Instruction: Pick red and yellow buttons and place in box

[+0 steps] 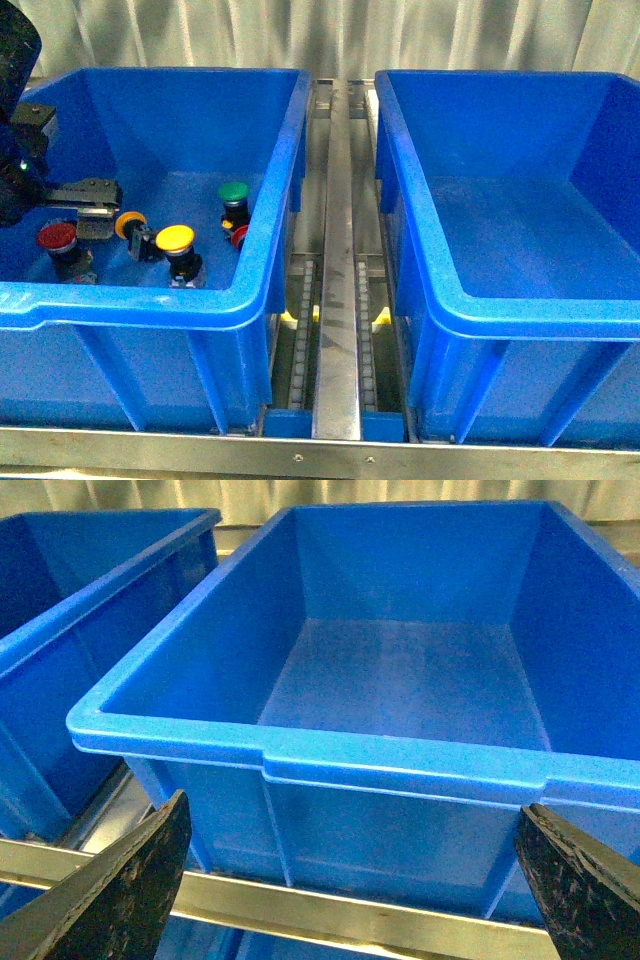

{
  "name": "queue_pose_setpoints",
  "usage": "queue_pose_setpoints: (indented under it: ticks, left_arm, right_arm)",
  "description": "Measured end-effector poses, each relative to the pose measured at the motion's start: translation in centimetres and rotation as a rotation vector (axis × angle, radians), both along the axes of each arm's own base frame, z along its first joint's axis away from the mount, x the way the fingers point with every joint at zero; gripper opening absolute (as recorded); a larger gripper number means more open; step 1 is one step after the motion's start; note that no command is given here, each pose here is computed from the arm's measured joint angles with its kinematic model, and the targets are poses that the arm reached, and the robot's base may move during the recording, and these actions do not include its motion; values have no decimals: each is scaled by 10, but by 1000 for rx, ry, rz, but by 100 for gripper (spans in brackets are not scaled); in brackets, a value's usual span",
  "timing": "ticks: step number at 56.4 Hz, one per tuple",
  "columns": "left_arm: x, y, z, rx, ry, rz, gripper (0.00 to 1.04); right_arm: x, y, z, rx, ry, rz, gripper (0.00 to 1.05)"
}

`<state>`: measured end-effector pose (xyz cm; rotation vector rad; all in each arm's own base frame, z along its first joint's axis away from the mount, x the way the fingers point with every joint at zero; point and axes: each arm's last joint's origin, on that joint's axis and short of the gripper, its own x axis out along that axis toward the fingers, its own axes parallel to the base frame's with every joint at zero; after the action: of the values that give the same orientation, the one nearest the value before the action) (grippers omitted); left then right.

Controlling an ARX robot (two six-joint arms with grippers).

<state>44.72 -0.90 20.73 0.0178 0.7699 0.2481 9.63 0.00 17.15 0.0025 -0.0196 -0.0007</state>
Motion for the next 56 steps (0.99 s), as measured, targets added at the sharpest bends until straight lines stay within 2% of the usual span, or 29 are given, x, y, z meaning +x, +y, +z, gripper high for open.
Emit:
queue_pose_setpoints:
  ticks: [16, 23, 28, 47, 56]
  left_arm:
    - [9, -1, -4, -1, -1, -2, 97]
    - [10, -1, -7, -1, 4, -2, 80]
    - [11, -3, -9, 3, 10, -9, 86]
    - [12, -8, -10, 5, 2, -13, 38]
    - [11, -8, -9, -1, -5, -18, 34]
  right_arm:
    - [0, 0, 0, 0, 0, 0, 98]
    - [0, 0, 0, 0, 0, 0, 98]
    - [0, 0, 0, 0, 0, 0, 98]
    - [0, 0, 0, 0, 0, 0, 98]
    - [0, 0, 0, 0, 0, 0, 98]
